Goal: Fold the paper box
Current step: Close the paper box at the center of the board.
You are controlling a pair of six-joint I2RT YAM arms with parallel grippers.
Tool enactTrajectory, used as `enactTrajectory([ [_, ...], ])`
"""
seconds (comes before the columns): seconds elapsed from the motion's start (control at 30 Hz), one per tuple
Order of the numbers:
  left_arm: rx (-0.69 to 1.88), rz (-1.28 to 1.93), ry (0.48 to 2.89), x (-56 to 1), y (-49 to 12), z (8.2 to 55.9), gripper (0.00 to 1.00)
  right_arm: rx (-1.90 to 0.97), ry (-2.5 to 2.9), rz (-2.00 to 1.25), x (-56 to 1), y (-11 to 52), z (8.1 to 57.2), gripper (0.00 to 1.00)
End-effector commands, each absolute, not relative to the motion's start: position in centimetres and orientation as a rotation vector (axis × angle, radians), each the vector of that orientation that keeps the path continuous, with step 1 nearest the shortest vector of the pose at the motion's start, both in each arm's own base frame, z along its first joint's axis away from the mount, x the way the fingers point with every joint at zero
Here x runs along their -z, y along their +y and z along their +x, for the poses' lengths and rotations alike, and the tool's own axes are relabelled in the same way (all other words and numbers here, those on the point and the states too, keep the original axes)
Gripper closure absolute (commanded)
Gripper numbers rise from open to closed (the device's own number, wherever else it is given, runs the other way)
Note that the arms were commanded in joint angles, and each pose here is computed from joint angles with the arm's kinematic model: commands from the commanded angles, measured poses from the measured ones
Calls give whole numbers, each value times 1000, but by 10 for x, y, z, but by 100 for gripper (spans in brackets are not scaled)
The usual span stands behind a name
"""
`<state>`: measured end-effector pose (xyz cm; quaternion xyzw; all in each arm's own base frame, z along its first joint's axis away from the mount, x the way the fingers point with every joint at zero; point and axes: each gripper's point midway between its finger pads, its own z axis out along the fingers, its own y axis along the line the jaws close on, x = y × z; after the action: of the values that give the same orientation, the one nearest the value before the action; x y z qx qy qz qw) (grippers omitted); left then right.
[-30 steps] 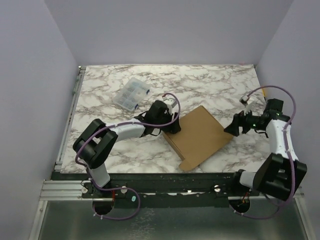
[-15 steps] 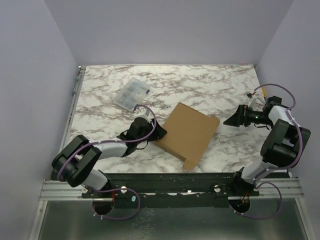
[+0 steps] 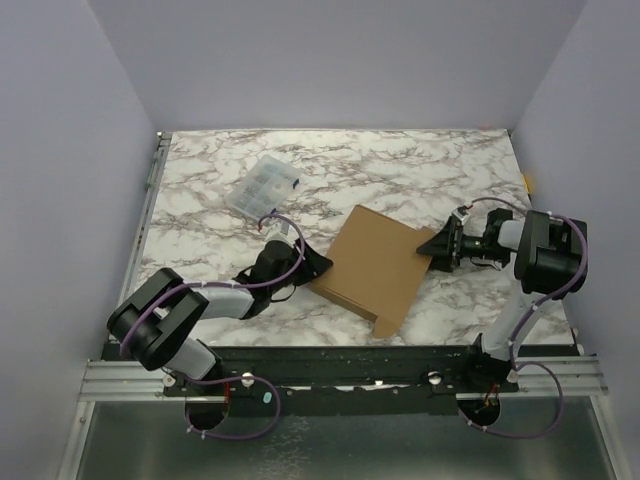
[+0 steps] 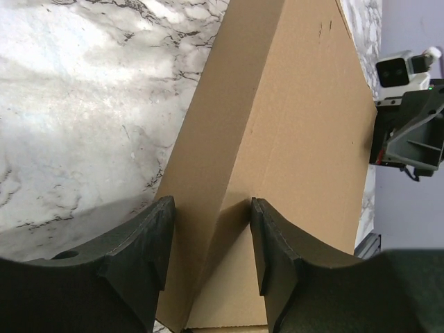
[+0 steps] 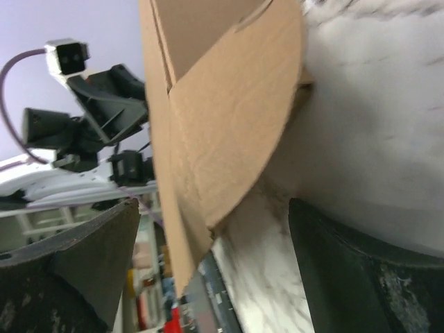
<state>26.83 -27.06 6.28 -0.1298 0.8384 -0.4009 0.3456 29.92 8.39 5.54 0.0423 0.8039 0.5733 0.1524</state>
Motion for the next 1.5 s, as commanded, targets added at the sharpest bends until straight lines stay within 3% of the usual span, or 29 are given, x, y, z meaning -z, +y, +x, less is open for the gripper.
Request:
enactTrajectory([
  [0.0, 1060, -351, 2263, -42, -274, 254, 48, -1699, 2256, 138, -56, 104, 306, 8],
  [0.3, 1217, -410, 2227, -44, -290, 252, 49, -1558, 2312, 349, -27, 103, 309, 2],
  [0.8, 1340, -305, 2234, -54, -334, 240, 51, -1388, 2311, 227, -36, 112, 329, 6],
  [0.87, 1361, -290, 2223, -59, -341, 239, 52, -1363, 2304, 180, -41, 114, 332, 8],
  [1.07, 1388, -265, 2205, -66, -351, 239, 51, -1296, 2243, 16, -65, 121, 339, 32],
  [1.47, 1393, -234, 2151, -75, -363, 263, 45, -1193, 2108, -213, -119, 131, 345, 46],
])
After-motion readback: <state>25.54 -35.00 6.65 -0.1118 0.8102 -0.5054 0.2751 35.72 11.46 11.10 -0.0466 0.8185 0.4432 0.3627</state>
